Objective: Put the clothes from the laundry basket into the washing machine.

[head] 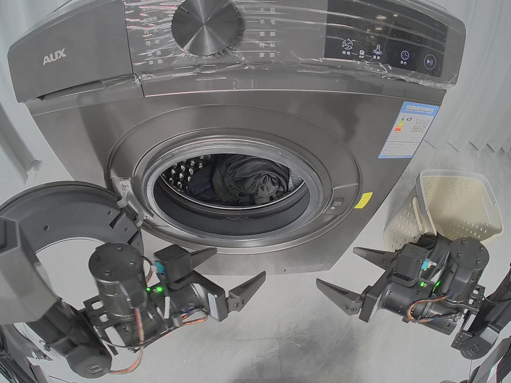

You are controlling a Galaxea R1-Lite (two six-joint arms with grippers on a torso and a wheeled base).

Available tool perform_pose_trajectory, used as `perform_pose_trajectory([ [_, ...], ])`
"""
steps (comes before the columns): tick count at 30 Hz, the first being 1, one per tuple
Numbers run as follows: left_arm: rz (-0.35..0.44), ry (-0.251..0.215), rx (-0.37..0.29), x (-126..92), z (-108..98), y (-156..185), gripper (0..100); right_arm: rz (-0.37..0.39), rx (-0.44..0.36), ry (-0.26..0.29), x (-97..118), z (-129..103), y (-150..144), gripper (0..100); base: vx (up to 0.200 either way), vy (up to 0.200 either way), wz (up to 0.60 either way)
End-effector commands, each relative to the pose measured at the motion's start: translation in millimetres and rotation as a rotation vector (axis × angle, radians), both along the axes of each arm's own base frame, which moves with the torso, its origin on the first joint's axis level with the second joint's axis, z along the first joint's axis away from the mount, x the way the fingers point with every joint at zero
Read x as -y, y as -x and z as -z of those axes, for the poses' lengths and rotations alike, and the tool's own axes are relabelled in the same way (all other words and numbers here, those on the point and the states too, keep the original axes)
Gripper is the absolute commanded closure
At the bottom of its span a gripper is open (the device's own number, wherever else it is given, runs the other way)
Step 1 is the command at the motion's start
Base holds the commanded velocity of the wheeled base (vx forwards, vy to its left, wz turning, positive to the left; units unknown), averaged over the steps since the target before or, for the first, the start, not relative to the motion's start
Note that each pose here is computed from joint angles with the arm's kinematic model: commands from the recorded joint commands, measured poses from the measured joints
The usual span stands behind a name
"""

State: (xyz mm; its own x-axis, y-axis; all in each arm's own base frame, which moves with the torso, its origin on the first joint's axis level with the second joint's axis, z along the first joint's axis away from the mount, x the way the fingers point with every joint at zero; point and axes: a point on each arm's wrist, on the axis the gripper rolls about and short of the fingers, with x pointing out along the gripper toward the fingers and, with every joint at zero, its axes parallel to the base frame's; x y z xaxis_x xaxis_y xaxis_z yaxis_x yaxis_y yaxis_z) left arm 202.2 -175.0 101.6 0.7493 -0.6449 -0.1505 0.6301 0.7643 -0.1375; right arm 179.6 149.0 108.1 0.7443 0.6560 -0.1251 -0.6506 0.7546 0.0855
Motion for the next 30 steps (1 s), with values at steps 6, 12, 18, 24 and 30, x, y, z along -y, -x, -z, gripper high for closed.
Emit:
perform_pose_trajectory([
  [6, -0.086, 0.094, 0.132, -69.4, -40.1, 59.3, 0, 0.172, 0.099, -0.092, 50.4, -31.6, 22.9, 0, 0.0, 0.0, 0.0],
  [12, -0.176, 0.089, 0.196, -96.3, -49.0, 71.8, 0, 0.223, 0.102, -0.09, 69.9, -29.2, 38.4, 0, -0.067, 0.0, 0.0],
  [18, -0.224, 0.085, 0.241, -114.4, -57.8, 89.6, 0, 0.27, 0.122, -0.102, 83.3, -34.5, 48.0, 0, -0.2, 0.0, 0.0],
  [24, -0.248, 0.092, 0.259, -128.1, -63.3, 110.0, 0, 0.285, 0.12, -0.091, 92.6, -38.2, 62.8, 0, -0.2, 0.0, 0.0],
  [30, -0.275, 0.056, 0.245, -140.7, -58.6, 129.3, 0, 0.359, 0.109, -0.082, 103.9, -38.9, 77.6, 0, -0.2, 0.0, 0.0],
])
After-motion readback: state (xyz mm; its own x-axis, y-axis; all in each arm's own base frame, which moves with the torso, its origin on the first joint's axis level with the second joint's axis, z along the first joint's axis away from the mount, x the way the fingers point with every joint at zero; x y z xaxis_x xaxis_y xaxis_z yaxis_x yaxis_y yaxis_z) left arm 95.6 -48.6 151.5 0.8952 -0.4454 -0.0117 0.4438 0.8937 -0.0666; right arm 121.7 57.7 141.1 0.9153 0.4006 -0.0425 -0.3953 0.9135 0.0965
